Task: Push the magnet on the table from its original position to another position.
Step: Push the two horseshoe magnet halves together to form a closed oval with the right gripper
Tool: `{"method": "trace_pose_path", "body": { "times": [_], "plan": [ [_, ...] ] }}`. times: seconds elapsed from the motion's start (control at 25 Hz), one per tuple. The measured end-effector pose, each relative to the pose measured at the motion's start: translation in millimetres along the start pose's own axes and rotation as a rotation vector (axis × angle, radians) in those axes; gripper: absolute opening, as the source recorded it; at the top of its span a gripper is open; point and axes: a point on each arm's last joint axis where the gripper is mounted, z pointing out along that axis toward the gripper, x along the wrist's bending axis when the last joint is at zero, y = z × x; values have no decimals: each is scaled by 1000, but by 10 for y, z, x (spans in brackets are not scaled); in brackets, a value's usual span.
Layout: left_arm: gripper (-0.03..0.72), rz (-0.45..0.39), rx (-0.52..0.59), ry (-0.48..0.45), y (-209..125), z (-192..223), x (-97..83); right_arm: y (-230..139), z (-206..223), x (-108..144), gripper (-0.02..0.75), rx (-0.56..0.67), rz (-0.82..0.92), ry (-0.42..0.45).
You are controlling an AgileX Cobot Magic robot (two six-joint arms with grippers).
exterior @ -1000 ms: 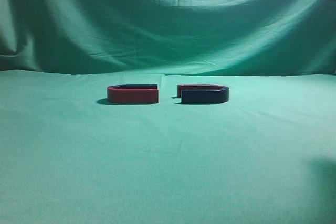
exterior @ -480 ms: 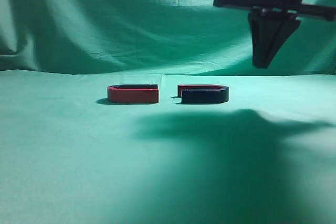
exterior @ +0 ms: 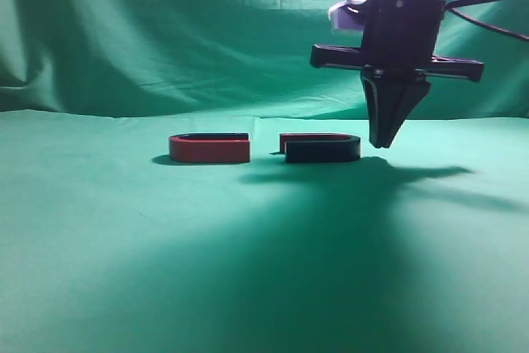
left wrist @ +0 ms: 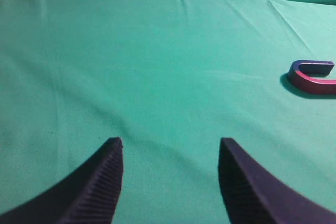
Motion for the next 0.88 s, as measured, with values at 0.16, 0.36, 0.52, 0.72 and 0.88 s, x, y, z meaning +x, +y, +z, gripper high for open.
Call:
{"method": "trace_pose_path", "body": {
  "times": [0.16, 0.36, 0.52, 0.72, 0.88],
  "plan": [
    [372, 0, 0, 0, 0, 0, 0, 43, 75, 25, 0, 6, 24, 23],
    [372, 0, 0, 0, 0, 0, 0, 41, 122, 75, 0, 10, 31, 42],
    [372, 0, 0, 0, 0, 0, 0, 46, 121, 175, 0, -8, 32, 71],
    [372, 0, 0, 0, 0, 0, 0, 49, 123, 262, 0, -30, 21, 85],
    [372, 0, 0, 0, 0, 0, 0, 46, 124, 291, 0, -33, 18, 90]
  ]
}}
